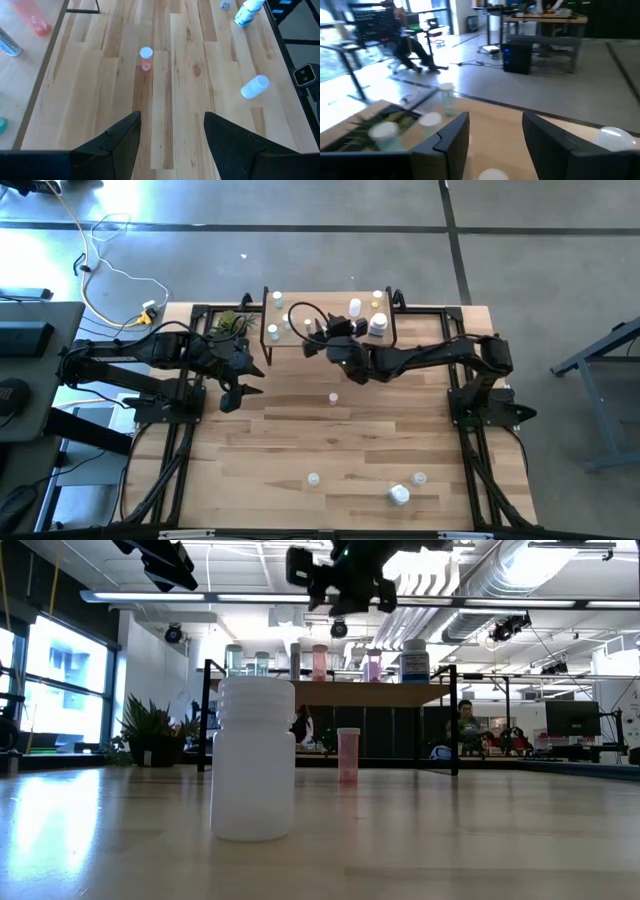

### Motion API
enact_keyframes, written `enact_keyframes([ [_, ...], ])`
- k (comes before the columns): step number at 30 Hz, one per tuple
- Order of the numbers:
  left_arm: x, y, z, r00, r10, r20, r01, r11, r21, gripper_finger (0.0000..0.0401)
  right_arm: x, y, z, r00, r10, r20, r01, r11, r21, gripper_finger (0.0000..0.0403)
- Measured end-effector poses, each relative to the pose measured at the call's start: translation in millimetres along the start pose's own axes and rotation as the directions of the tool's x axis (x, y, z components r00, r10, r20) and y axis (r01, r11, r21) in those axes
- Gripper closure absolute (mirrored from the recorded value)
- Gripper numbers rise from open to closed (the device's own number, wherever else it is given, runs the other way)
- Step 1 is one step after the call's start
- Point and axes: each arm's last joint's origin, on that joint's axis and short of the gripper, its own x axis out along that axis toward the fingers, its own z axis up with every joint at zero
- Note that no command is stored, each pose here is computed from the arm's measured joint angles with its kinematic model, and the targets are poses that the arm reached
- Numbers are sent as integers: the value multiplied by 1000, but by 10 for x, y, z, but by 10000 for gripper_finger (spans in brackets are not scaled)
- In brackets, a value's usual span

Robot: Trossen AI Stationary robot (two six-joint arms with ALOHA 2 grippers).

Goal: Pick and place medicine bottles onto shelf by color
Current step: Put the left transparent pill bottle on the shelf

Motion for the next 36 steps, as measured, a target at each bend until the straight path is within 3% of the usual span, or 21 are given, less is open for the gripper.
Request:
enact_keyframes([
  [10, -1, -1, -9, 1000, -3, -9, 3, 999, -46, 192, -662, 68, 258, 975, 218, -42, -219, 976, -10, 228],
  [14, 0, -2, -9, 1000, -4, -9, 3, 997, -75, 192, -959, 90, 297, 937, 338, -93, -342, 939, -34, 228],
  [18, 0, -6, -9, 1000, -6, -10, 5, 994, -108, 192, -1176, 104, 269, 882, 440, -167, -444, 896, 16, 228],
  [22, 2, -32, -11, 1000, -17, -11, 15, 994, -111, 192, -1316, 137, 222, 849, 488, -204, -481, 873, 84, 228],
  [29, 4, -93, -14, 999, -41, -14, 39, 991, -130, 192, -1495, 195, 165, 747, 605, -276, -592, 794, 137, 196],
  [36, 5, -137, -18, 998, -56, -16, 51, 974, -222, 192, -1557, 205, 42, 523, 720, -456, -752, 642, 151, 168],
])
